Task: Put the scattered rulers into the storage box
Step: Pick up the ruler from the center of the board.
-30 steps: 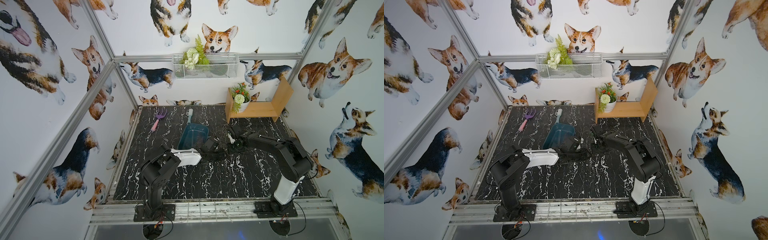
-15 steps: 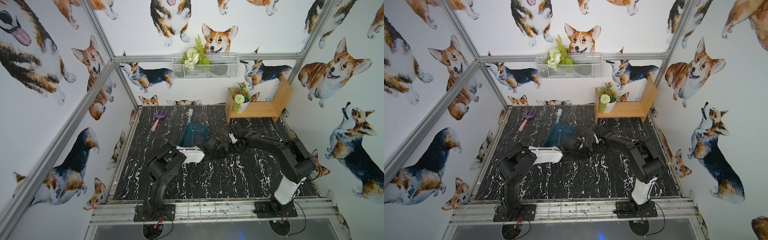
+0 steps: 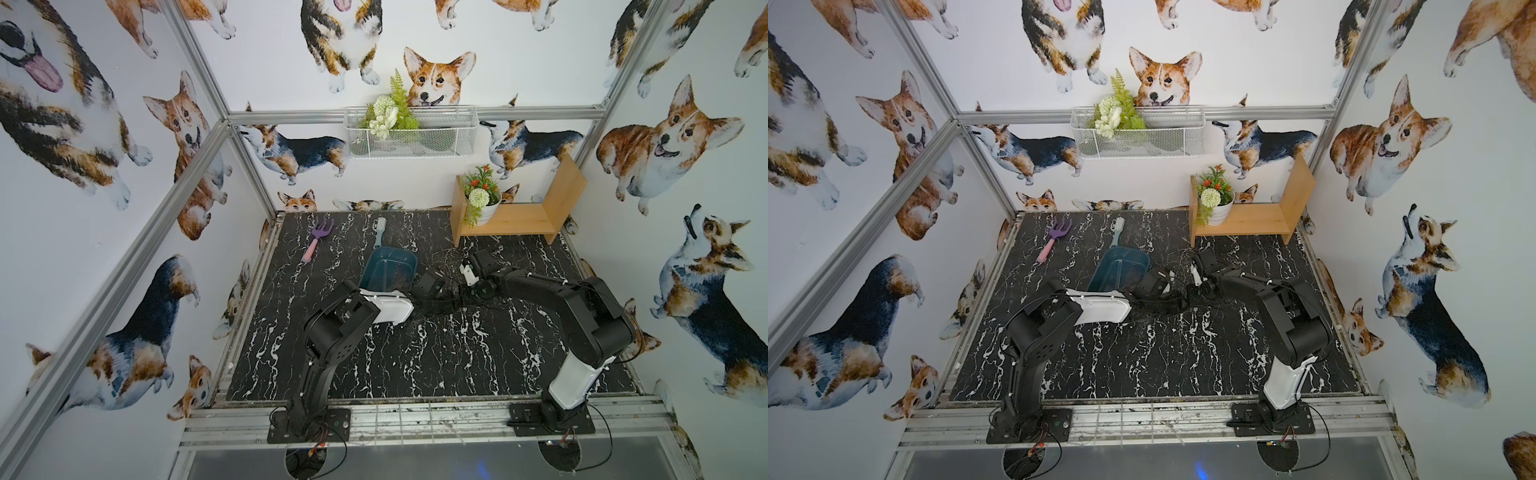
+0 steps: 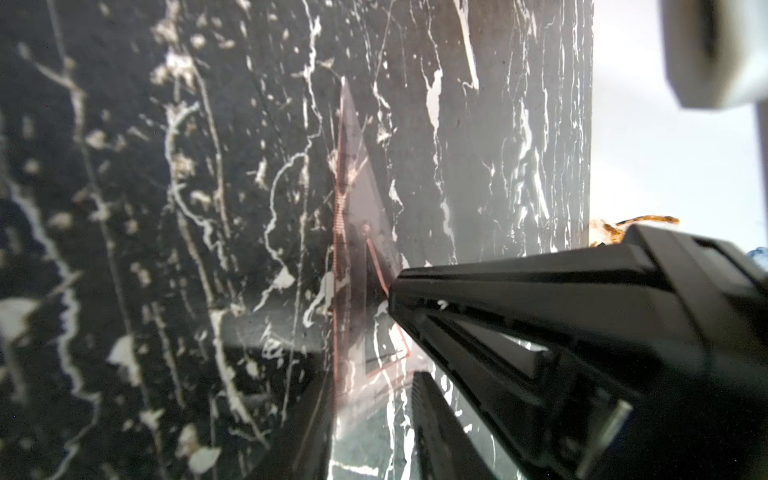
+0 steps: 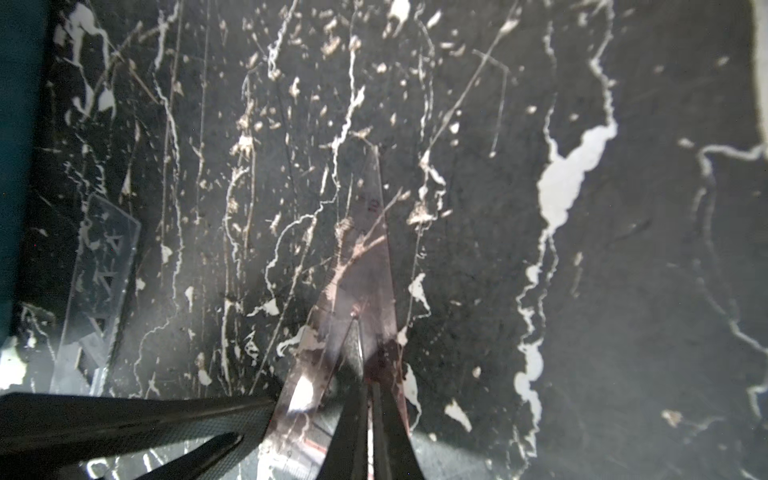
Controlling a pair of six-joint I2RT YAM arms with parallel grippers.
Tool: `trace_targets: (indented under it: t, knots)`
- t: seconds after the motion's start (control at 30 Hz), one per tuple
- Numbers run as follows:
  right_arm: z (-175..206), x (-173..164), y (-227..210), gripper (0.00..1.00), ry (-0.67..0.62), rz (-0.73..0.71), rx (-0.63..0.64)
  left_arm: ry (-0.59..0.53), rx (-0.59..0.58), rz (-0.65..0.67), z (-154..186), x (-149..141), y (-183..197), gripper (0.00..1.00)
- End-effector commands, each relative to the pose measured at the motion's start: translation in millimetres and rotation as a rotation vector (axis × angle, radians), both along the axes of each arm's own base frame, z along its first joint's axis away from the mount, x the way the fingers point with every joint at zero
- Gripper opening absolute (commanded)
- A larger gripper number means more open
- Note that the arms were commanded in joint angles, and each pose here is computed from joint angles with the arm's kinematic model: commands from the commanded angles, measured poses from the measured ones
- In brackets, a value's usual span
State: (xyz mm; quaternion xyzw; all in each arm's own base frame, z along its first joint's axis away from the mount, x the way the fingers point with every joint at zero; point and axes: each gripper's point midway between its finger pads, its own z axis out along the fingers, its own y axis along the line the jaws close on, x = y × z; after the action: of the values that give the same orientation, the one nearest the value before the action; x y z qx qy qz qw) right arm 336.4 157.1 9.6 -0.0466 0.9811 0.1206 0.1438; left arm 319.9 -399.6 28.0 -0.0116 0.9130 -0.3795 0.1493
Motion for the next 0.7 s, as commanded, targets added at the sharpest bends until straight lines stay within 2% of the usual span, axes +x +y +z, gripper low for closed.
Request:
trace_targets:
  t: [0.0,0.37,0.67]
  knots:
    - [-29,-34,-24,0.11,0.14,-0.013,-0.099,0.037,-0.035,0.004,0,-4,-3,0.35]
    - [-24,-35,-26,0.11,0.128,-0.035,-0.065,0.061,-0.203,0.06,18,3,-14,0.17]
    - [-11,-30,-26,0.11,0.095,-0.042,-0.057,0.062,-0.25,0.071,28,7,-17,0.03]
